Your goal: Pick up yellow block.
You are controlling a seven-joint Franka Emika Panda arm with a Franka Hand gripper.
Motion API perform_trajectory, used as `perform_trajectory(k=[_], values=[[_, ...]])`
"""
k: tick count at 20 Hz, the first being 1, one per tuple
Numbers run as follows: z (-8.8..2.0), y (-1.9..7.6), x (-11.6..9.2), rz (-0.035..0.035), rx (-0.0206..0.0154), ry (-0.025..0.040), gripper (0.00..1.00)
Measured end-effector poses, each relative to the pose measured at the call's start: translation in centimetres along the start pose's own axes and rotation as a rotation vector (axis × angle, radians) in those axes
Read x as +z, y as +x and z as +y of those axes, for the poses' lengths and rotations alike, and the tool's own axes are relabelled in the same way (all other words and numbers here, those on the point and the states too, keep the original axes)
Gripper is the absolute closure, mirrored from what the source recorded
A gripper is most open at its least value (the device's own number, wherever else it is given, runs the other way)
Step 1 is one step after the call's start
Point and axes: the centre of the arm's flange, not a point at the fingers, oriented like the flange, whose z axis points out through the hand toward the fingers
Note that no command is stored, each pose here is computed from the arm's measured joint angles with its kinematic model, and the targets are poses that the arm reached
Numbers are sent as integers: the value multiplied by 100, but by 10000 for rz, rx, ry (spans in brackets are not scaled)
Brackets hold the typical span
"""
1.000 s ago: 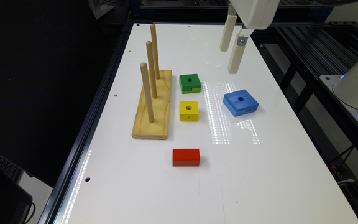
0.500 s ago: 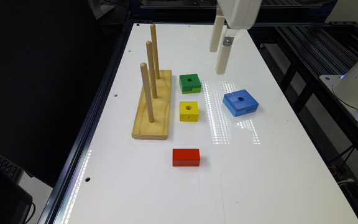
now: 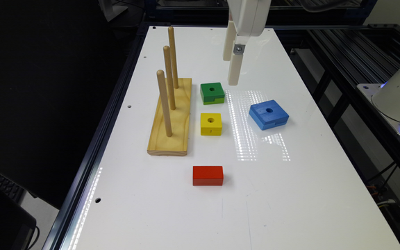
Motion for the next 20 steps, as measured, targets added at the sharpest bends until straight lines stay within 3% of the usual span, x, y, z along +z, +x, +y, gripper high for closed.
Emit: perform_trajectory(k=[12, 16, 20], values=[[-20, 21, -23, 38, 8, 49, 0], [-23, 28, 153, -107, 15, -75, 0], [-44, 55, 447, -171, 29, -73, 0]])
